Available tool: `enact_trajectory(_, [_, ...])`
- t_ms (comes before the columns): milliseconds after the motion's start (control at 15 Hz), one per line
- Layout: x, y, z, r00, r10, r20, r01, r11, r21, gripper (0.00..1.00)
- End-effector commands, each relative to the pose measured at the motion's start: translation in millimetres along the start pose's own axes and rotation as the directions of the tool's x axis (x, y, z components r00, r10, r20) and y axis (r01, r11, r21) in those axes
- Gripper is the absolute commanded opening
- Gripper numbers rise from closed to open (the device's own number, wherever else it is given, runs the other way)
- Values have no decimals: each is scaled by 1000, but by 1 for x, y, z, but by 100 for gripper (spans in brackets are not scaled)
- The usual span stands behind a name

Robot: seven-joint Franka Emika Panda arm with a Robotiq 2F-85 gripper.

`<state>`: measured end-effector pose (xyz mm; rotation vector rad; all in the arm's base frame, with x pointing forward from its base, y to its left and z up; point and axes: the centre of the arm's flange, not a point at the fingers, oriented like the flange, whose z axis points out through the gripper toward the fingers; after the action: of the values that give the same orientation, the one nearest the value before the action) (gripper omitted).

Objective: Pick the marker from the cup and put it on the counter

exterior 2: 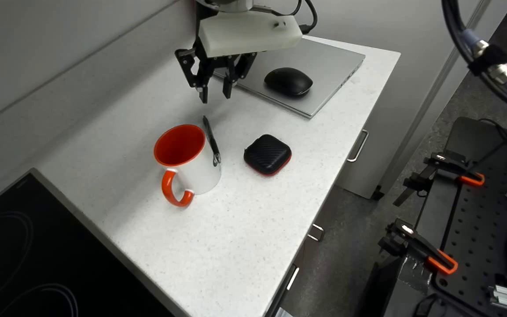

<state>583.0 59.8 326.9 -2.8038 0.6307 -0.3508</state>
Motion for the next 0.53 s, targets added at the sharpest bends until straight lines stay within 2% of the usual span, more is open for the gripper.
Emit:
enact_trajectory(0, [15,0,2,998,55,9,-56,998,9,83])
enact_trajectory(133, [17,1,0,998,65,7,-65,998,16,99])
enact_trajectory(467, [17,6,-5,998,64,28,-66,996,52,100])
